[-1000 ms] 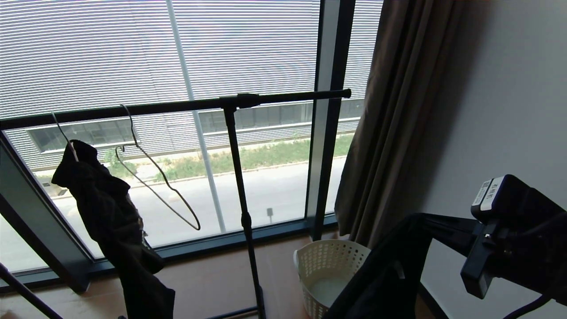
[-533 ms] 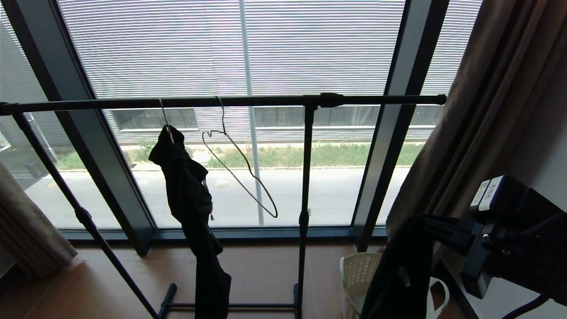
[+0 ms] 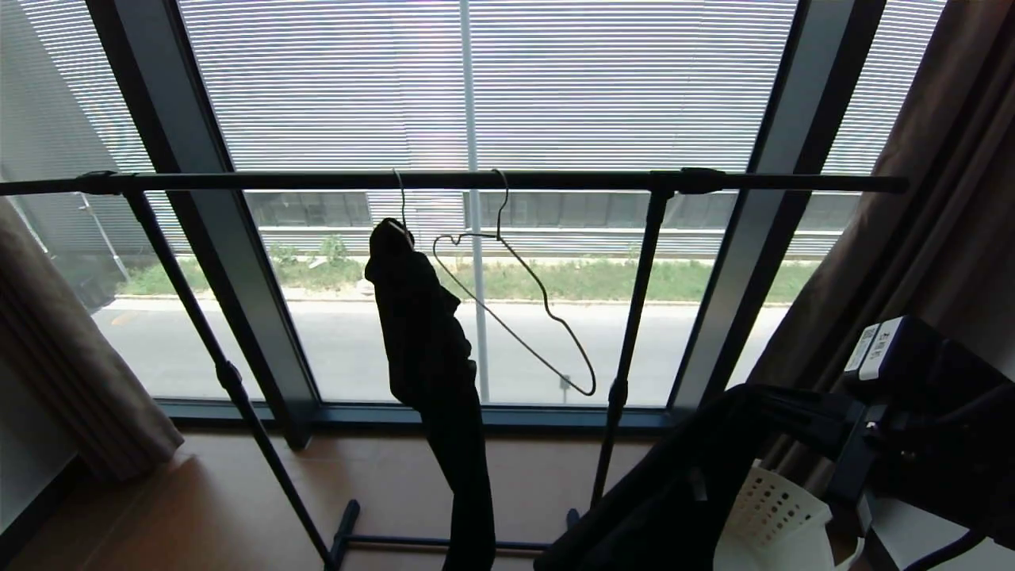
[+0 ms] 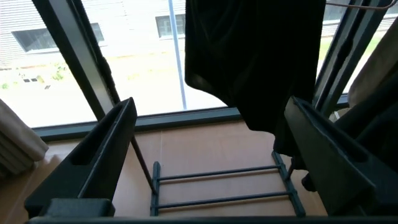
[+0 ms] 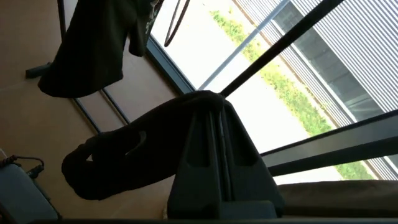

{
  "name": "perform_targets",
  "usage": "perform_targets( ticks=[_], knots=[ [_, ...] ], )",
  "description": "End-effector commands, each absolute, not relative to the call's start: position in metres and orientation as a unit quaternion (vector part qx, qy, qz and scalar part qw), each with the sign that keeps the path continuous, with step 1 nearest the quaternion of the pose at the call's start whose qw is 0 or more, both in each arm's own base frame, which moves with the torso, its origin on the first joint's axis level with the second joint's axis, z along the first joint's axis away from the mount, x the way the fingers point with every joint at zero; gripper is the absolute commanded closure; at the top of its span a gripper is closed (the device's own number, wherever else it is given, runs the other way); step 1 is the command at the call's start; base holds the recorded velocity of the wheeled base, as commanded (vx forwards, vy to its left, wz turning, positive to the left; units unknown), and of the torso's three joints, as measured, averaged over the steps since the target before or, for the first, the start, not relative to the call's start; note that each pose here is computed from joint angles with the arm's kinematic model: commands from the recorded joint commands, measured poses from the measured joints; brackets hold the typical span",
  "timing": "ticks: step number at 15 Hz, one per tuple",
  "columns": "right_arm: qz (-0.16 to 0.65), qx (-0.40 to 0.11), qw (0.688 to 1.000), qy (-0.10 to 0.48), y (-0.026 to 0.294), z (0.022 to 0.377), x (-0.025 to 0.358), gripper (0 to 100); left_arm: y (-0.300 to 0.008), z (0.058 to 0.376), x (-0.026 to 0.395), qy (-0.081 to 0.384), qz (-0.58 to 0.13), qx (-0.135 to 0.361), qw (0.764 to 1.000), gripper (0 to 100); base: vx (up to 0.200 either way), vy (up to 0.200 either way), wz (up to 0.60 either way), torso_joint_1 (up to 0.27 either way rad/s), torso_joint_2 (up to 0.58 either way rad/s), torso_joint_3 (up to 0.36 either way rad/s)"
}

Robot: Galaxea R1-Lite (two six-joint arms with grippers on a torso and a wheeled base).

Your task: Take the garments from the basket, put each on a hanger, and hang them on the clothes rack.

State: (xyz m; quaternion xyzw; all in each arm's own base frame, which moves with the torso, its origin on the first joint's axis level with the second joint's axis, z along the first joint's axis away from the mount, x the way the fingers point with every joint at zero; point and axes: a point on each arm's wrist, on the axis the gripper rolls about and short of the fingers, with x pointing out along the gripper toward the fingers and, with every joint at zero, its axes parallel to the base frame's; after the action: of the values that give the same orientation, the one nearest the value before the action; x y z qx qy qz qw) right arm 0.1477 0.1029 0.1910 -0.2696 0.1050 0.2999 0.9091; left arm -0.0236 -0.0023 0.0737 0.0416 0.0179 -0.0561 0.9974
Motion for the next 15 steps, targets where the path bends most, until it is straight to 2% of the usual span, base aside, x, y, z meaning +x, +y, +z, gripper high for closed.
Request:
perform_targets(
  ticks=[1,5,11,14,15],
  knots=[
    [0.300,-0.270,0.909,0.106,0.1028,0.1906,0.1475,100,-0.0023,0.0737,-0.0235,0.018,-0.056,0.041,0.997,0,0.200,0.200,0.00,0.002,0.00,0.002],
    [0.300,-0.270,0.909,0.106,0.1026,0.1904,0.1472,100,-0.0023,0.0737,-0.0235,0.018,-0.056,0.042,0.997,0,0.200,0.000,0.00,-0.002,0.00,0.004],
    [0.300,-0.269,0.909,0.103,0.1017,0.1914,0.1459,100,-0.0023,0.0737,-0.0235,0.018,-0.057,0.042,0.997,0,0.000,0.000,0.00,0.000,0.00,0.000],
    [0.300,-0.269,0.910,0.103,0.1015,0.1916,0.1456,100,-0.0023,0.0737,-0.0235,0.018,-0.056,0.042,0.997,0,0.000,0.200,0.00,0.001,0.00,0.002],
    [0.300,-0.269,0.910,0.103,0.1015,0.1916,0.1456,100,-0.0023,0.0737,-0.0235,0.018,-0.056,0.042,0.997,0,0.000,0.000,0.00,0.000,0.00,0.000]
  ],
)
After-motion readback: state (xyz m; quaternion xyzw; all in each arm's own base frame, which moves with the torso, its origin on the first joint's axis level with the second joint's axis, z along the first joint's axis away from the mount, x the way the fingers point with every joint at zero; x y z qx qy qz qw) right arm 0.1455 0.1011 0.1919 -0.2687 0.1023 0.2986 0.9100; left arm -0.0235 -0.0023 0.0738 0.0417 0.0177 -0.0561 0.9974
